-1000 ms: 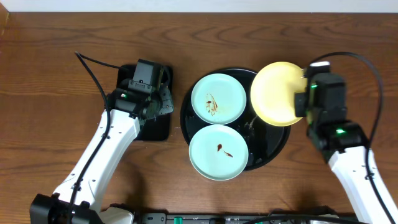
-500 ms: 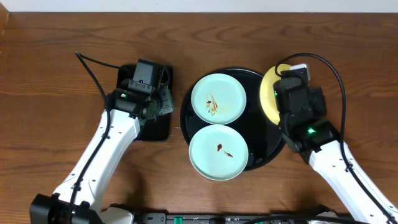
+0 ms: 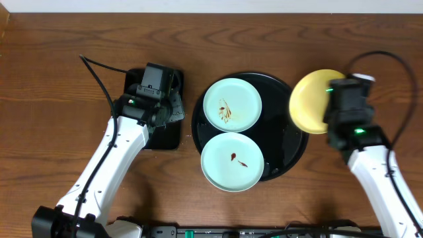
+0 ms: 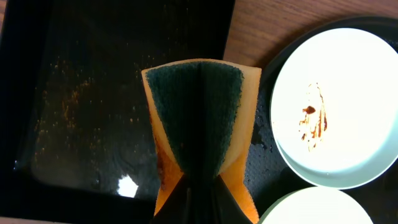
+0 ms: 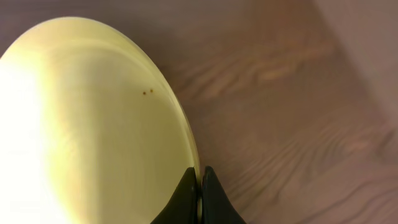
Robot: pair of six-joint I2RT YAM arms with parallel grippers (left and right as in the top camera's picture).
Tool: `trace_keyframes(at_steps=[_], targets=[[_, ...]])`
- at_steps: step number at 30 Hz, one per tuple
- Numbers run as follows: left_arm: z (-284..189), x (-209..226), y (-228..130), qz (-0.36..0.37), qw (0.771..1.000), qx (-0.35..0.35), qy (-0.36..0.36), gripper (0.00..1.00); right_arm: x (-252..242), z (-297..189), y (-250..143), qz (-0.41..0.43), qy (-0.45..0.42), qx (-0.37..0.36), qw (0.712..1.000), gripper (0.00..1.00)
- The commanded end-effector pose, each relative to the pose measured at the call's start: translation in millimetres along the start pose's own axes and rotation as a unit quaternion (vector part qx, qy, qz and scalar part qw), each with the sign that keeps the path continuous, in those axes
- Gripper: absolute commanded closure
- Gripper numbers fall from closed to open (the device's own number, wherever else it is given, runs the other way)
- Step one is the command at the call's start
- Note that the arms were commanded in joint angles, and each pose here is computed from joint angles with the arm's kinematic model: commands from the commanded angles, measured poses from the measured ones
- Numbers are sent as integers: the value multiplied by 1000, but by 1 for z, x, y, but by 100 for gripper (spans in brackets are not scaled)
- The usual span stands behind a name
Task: Clean dirty plates on tray and stack at the side
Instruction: 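Set the yellow plate on the table right of the tray and release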
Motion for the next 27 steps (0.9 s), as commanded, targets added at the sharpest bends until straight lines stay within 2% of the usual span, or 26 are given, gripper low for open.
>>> trace_keyframes(at_steps=[1, 7, 15, 20, 27], targets=[[-7, 0, 6, 6, 1000, -15, -1, 92, -15, 15, -4, 114, 51, 54, 991, 99], [-7, 0, 6, 6, 1000, -15, -1, 92, -69, 39, -25, 226, 13, 136, 964, 99], [-7, 1, 5, 6, 1000, -11, 1, 92, -87, 71, -55, 257, -18, 215, 942, 99], [-7, 1, 4, 6, 1000, -10, 1, 92, -88, 97, -56, 288, -31, 207, 935, 99], [-7, 2, 3, 6, 1000, -6, 3, 92, -108, 124, -37, 359, -42, 139, 922, 99]])
Point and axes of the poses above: each gripper's point midway between its finger pads, its own z axis out along the fingers, its own x axis along the line the jaws close on, y = z × x, the point moved 6 cm from there along -z, back along the fingers, and after that the axes turned 1 degree about z, right-handed, at the moved point
